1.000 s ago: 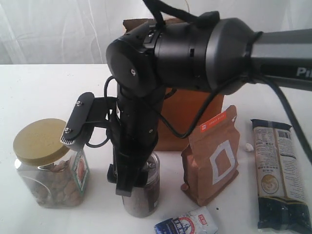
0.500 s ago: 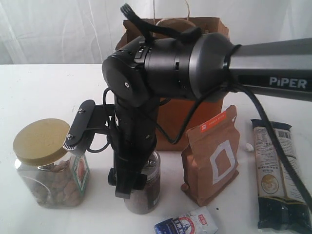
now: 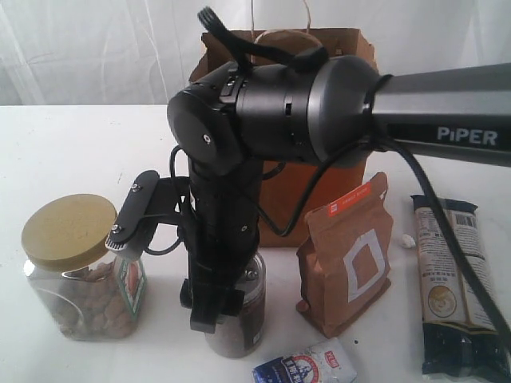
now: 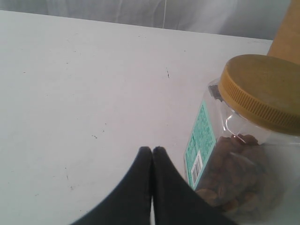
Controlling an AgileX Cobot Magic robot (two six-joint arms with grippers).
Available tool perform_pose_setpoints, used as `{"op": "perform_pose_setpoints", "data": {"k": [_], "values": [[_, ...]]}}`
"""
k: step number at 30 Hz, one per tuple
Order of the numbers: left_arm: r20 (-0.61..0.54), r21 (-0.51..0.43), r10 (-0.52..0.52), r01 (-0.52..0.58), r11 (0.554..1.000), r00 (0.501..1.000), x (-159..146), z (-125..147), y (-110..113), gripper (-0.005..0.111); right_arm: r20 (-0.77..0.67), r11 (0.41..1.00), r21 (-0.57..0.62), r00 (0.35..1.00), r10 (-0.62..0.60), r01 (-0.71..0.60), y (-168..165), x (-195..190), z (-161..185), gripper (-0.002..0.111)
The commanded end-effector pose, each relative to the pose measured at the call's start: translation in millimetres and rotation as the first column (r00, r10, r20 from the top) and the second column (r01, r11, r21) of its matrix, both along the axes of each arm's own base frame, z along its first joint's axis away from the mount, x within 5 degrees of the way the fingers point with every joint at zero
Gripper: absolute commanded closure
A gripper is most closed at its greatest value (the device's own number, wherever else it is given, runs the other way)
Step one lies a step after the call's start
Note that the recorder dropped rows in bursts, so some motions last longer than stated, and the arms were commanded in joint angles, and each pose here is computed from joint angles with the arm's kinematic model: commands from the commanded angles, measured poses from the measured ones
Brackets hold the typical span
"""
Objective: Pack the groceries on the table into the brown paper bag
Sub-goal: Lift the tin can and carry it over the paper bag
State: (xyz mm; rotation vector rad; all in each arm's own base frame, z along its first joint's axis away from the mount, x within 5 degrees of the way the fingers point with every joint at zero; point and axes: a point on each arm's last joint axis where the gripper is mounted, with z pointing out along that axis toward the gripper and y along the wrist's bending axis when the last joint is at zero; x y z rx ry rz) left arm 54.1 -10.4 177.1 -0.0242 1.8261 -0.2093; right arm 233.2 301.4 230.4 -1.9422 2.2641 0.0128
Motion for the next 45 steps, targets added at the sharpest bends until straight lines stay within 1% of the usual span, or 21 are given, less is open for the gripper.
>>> {"op": "perform_pose_setpoints", "data": {"k": [1,4,9,11,14,16,18,22,24,26,27,29,31,33,36,38,40,42,45], "values": [[0.001,-0.005,-0.002,0.002,1.0,1.0,-0.2,-0.9,-0.2,0.107,-0.006,1.0,0.009,1.0,-0.01,0.01,-1.8,-2.5,6.1,0.072],[0.001,-0.005,-0.002,0.002,1.0,1.0,-0.2,-0.9,-0.2,0.107,0.015,0.999,0.04,1.0,-0.011,0.01,-2.9,-3.5,15.9,0.075],[0.001,-0.005,-0.002,0.002,1.0,1.0,-0.2,-0.9,-0.2,0.107,0.037,0.994,0.111,0.999,-0.019,0.014,-7.7,-9.7,49.8,0.081],[0.001,-0.005,-0.002,0.002,1.0,1.0,-0.2,-0.9,-0.2,0.107,0.059,0.986,0.163,0.998,-0.031,0.021,-10.6,-13.0,69.8,0.086],[0.001,-0.005,-0.002,0.002,1.0,1.0,-0.2,-0.9,-0.2,0.107,0.085,0.965,0.26,0.995,-0.048,0.025,-14.2,-19.3,99.8,0.097],[0.001,-0.005,-0.002,0.002,1.0,1.0,-0.2,-0.9,-0.2,0.107,0.105,0.94,0.34,0.993,-0.057,0.018,-16.1,-23.8,122.0,0.104],[0.001,-0.005,-0.002,0.002,1.0,1.0,-0.2,-0.9,-0.2,0.107,0.142,0.903,0.429,0.987,-0.071,0.004,-18.8,-28.1,144.9,0.108],[0.001,-0.005,-0.002,0.002,1.0,1.0,-0.2,-0.9,-0.2,0.107,0.244,0.791,0.609,0.962,-0.125,-0.052,-24.4,-34.0,189.8,0.108],[0.001,-0.005,-0.002,0.002,1.0,1.0,-0.2,-0.9,-0.2,0.107,0.305,0.723,0.685,0.938,-0.167,-0.094,-27.2,-35.1,210.4,0.108],[0.001,-0.005,-0.002,0.002,1.0,1.0,-0.2,-0.9,-0.2,0.107,0.365,0.669,0.73,0.907,-0.209,-0.139,-29.8,-33.6,225.0,0.108],[0.001,-0.005,-0.002,0.002,1.0,1.0,-0.2,-0.9,-0.2,0.107,0.405,0.657,0.735,0.886,-0.227,-0.167,-31.0,-32.0,230.1,0.108],[0.001,-0.005,-0.002,0.002,1.0,1.0,-0.2,-0.9,-0.2,0.107,0.479,0.657,0.722,0.841,-0.25,-0.216,-32.9,-28.1,236.3,0.108],[0.001,-0.005,-0.002,0.002,1.0,1.0,-0.2,-0.9,-0.2,0.107,0.529,0.665,0.709,0.8,-0.283,-0.234,-34.9,-23.5,239.7,0.108],[0.001,-0.005,-0.002,0.002,1.0,1.0,-0.2,-0.9,-0.2,0.107,0.565,0.683,0.695,0.758,-0.327,-0.224,-38.6,-18.5,241.9,0.108],[0.001,-0.005,-0.002,0.002,1.0,1.0,-0.2,-0.9,-0.2,0.107,0.616,0.714,0.674,0.677,-0.403,-0.188,-46.4,-10.0,245.5,0.108],[0.001,-0.005,-0.002,0.002,1.0,1.0,-0.2,-0.9,-0.2,0.107,0.633,0.717,0.679,0.62,-0.463,-0.157,-51.1,-4.8,248.4,0.108],[0.001,-0.005,-0.002,0.002,1.0,1.0,-0.2,-0.9,-0.2,0.107,0.634,0.702,0.701,0.564,-0.529,-0.129,-56.5,0.0,252.7,0.108],[0.001,-0.005,-0.002,0.002,1.0,1.0,-0.2,-0.9,-0.2,0.107,0.608,0.669,0.738,0.521,-0.599,-0.093,-62.8,6.5,255.4,0.108],[0.001,-0.005,-0.002,0.002,1.0,1.0,-0.2,-0.9,-0.2,0.107,0.551,0.619,0.785,0.493,-0.673,-0.033,-71.6,18.2,254.4,0.108]]}}
